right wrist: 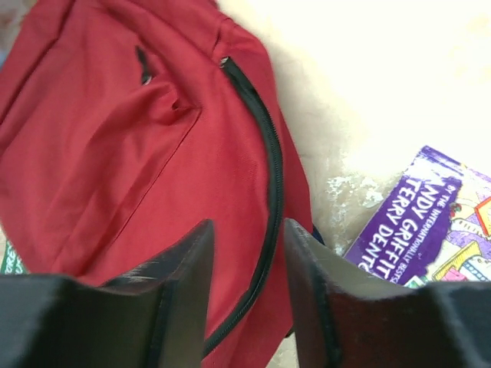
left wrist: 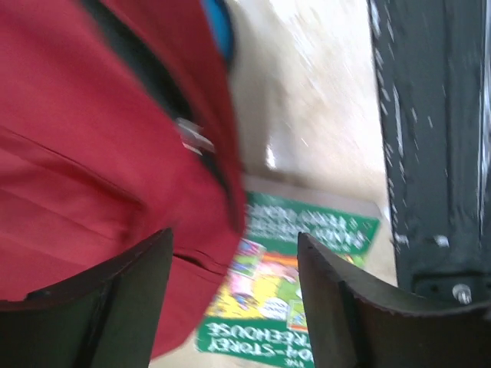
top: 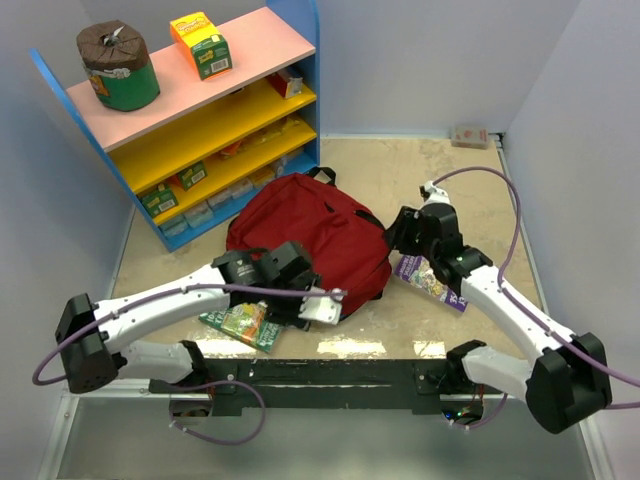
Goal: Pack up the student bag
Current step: Unzip the student bag at the center of the board.
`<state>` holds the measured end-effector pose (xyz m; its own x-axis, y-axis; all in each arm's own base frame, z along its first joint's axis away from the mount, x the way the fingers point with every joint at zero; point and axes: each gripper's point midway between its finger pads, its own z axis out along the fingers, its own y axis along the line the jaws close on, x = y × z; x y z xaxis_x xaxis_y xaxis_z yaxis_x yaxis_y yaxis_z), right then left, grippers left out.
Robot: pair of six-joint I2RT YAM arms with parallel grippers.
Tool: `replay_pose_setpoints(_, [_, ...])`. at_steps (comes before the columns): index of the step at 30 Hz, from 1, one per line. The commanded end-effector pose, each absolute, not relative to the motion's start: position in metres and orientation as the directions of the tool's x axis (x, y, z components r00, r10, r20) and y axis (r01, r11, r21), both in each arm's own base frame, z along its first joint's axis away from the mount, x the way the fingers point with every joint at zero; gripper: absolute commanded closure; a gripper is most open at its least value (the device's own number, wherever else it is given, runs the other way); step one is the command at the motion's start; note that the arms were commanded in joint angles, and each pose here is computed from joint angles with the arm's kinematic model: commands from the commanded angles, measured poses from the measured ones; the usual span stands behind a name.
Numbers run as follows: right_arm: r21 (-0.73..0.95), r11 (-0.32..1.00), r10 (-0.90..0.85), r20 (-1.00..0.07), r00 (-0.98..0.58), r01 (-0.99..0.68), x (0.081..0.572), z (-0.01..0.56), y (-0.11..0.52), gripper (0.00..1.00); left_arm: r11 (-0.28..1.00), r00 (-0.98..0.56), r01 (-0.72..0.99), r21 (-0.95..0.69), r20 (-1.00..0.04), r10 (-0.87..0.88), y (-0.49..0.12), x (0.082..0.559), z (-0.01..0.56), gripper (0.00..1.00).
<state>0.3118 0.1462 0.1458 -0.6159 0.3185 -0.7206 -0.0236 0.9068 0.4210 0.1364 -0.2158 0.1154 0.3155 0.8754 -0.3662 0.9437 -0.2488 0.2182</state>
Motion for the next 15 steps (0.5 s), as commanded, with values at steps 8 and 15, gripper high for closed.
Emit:
replay_pose_setpoints(8, [0.533,0.838,0.385,-0.727,-0.569,-0.114,0.268,0.165,0.147,0.46,0.123,0.027,0.984,0.129,-0.790,0.613,-0.355,0.231,0.214,0.28])
replay_pose_setpoints(15, [0.552,0.828,0.407,-0.711,-0.574,-0.097,0.248,0.155,0.140,0.52,0.183,-0.158,0.982,-0.053,-0.765,0.625,-0.376,0.231,0.166,0.25])
